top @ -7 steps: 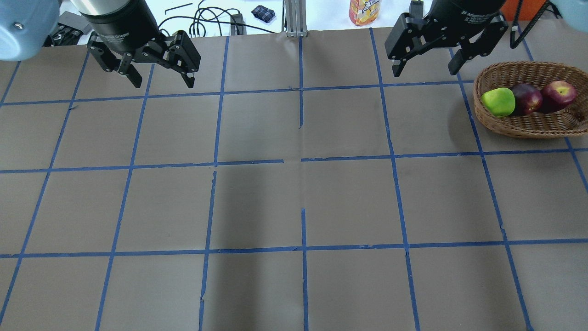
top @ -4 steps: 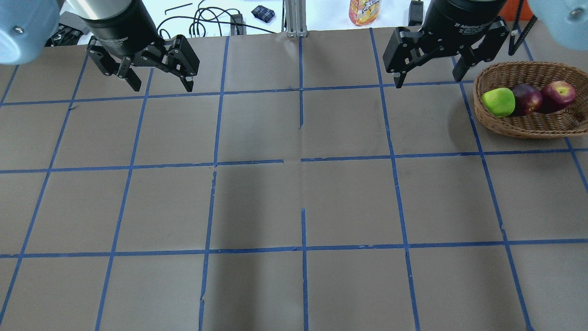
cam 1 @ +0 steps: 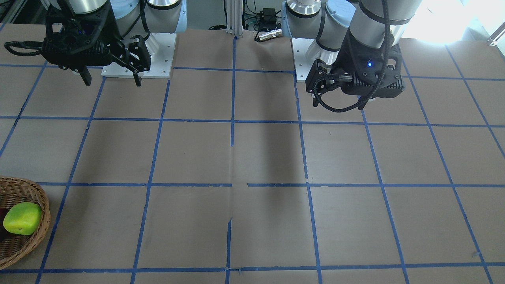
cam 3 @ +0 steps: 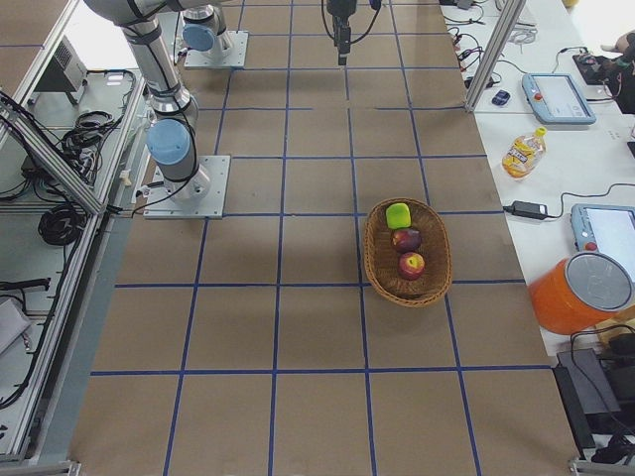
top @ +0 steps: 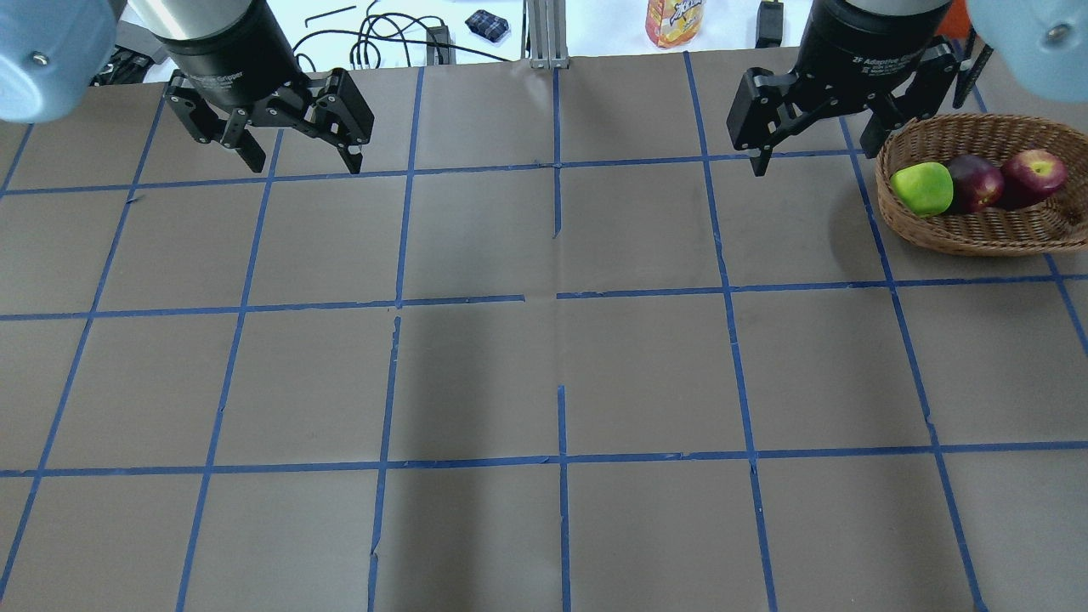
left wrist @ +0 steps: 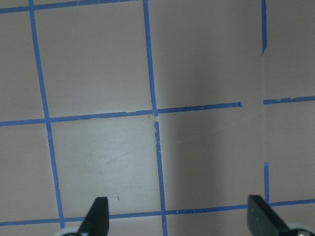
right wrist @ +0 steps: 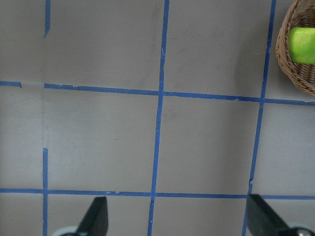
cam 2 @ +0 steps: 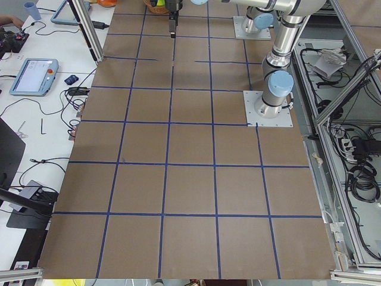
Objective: Put all apples into basket
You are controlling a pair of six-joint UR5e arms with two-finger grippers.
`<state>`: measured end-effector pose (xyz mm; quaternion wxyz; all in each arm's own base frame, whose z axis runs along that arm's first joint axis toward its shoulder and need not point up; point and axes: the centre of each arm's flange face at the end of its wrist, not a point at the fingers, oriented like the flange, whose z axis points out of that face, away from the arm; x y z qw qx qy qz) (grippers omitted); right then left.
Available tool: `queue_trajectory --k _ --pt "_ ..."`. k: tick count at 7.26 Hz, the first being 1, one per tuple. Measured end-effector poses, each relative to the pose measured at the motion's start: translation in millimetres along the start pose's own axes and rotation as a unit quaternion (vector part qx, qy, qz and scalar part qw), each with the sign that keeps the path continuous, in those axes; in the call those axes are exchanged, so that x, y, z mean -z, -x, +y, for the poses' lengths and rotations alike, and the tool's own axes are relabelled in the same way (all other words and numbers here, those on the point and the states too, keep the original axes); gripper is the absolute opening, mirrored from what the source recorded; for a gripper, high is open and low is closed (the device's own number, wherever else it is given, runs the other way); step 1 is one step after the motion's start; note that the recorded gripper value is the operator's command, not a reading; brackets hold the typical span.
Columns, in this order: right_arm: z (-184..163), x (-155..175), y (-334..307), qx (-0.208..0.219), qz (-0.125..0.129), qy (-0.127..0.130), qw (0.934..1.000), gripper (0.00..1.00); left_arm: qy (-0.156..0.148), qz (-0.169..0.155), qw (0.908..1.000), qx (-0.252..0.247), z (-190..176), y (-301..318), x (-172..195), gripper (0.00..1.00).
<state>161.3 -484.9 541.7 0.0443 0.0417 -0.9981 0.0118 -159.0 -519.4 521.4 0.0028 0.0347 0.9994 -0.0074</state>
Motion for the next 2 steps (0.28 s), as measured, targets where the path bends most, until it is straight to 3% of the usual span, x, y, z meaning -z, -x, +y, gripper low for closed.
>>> queue_trajectory --k 2 --pt "0.3 0.2 -0.3 0.001 0.000 0.000 1.0000 1.00 0.001 0.000 1.0000 0.000 0.7 0.3 -1.0 1.00"
